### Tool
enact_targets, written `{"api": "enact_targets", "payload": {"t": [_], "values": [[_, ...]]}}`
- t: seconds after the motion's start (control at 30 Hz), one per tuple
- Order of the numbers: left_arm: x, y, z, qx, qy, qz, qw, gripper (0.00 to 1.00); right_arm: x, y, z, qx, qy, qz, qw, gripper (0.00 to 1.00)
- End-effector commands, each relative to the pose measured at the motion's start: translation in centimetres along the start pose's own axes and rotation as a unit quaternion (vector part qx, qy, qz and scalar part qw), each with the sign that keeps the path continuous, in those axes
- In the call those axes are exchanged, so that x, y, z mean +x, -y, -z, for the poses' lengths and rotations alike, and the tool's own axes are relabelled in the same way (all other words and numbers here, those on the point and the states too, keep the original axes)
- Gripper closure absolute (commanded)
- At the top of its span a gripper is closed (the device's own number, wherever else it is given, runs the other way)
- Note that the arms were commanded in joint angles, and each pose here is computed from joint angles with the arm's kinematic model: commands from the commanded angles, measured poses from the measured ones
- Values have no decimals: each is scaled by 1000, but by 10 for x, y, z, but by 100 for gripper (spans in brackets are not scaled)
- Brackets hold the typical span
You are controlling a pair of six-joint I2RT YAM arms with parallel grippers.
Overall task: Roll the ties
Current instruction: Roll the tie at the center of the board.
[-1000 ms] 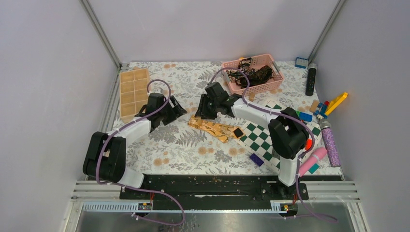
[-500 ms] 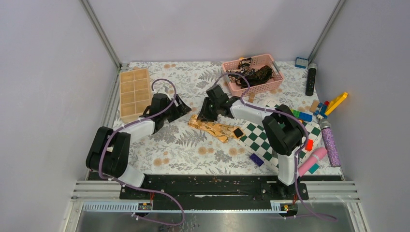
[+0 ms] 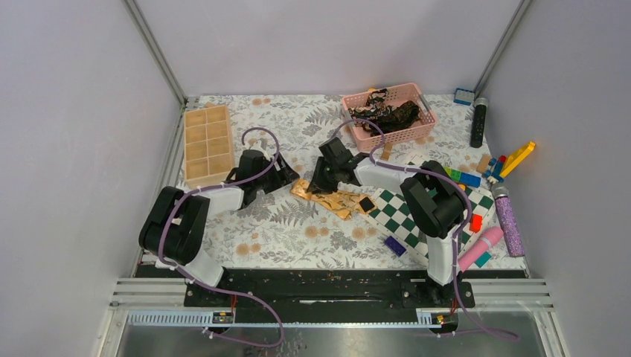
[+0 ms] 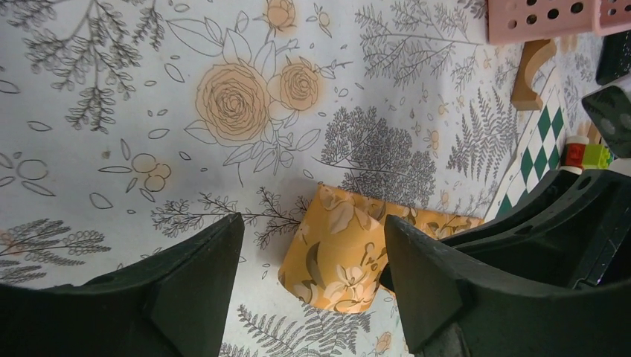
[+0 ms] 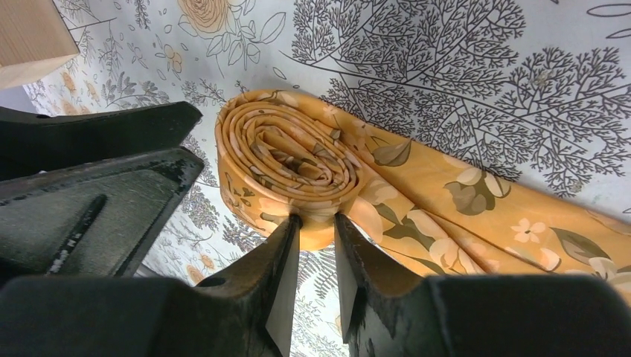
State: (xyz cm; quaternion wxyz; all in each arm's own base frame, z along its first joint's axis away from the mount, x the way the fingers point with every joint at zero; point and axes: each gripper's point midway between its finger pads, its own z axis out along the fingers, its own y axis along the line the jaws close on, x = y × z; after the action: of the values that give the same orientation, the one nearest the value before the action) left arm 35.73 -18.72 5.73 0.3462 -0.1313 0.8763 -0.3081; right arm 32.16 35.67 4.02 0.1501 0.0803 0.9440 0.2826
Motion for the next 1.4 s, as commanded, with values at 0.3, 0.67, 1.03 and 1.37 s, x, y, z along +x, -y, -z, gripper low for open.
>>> {"api": "enact_targets", "payload": {"t": [0.3, 0.67, 1.03, 1.37], "values": [[18, 29, -10, 82, -21, -49, 995, 31, -8, 18, -6, 18, 14, -11, 1000, 69], [28, 29, -10, 98, -33, -54, 993, 32, -10, 26, -7, 24, 13, -22, 999, 69], [39, 37, -11, 123, -49, -60, 989, 37, -8, 25, -9, 20, 4, -21, 1000, 70], [42, 42, -9, 138, -54, -62, 987, 50, -12, 20, -1, 9, 15, -12, 1000, 68]]}}
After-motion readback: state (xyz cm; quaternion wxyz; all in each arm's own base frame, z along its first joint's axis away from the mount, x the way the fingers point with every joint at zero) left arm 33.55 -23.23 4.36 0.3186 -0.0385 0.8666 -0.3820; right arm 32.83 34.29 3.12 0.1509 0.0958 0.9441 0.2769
